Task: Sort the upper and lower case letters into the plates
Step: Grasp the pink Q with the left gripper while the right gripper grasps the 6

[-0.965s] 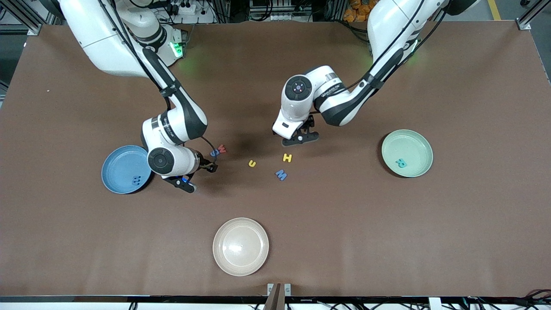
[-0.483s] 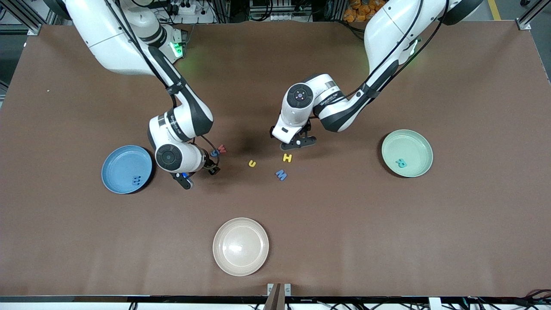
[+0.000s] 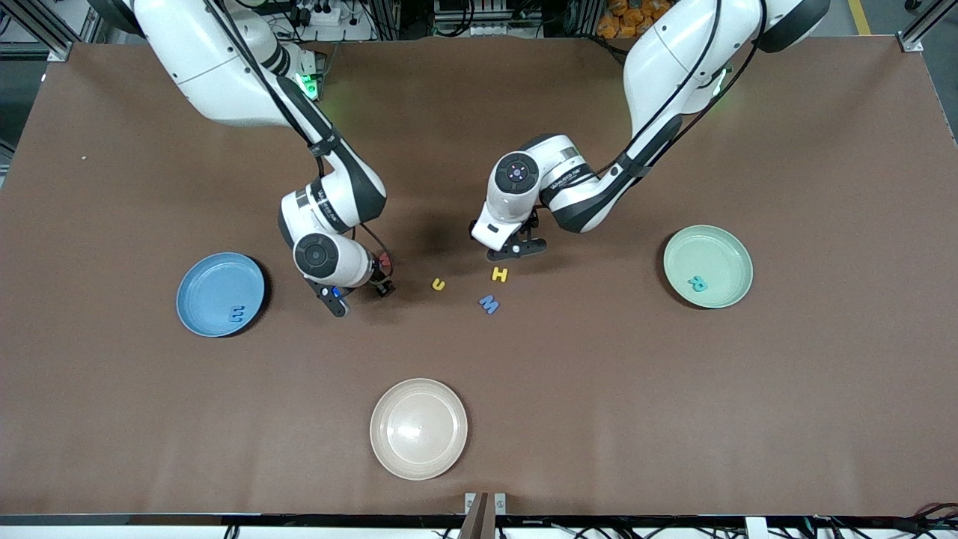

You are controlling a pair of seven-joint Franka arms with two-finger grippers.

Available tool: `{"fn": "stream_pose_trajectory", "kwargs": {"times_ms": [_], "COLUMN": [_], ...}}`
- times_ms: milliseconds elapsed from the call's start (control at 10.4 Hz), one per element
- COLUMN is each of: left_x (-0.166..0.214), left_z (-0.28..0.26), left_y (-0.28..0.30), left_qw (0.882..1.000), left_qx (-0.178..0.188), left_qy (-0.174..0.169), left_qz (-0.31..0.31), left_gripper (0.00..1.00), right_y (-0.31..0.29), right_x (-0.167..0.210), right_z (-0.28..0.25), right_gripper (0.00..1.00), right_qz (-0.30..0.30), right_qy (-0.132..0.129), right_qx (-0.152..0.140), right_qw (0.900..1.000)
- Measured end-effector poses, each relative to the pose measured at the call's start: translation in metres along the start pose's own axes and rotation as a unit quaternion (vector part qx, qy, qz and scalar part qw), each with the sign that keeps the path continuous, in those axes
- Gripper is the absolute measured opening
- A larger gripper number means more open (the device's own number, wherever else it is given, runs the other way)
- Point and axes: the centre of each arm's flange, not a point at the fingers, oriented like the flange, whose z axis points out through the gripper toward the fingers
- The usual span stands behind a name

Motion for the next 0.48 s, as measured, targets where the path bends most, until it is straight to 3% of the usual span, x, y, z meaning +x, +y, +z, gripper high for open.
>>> {"fn": "stream_pose_trajectory", "kwargs": {"times_ms": [290,483], "left_x": [-0.001,-0.001], "left_z": [0.009,0.011], "left_y": [0.000,0.000], "left_qw": [1.000,1.000], "left_qx": [0.006,0.001], "left_qy": [0.003,0.004], "left_qz": [0.001,0.000], "left_gripper": [1.00,1.00], "right_y": [0.014,0.025], "right_x": [0.000,-0.003], "right_z": [-0.017,-0.019], "right_gripper": [0.81,0.81], "right_qz": [-0.004,-0.019], "right_qy": [0.014,0.036], "right_qx": [0.017,0.041], "right_qw": [1.000,0.998]}}
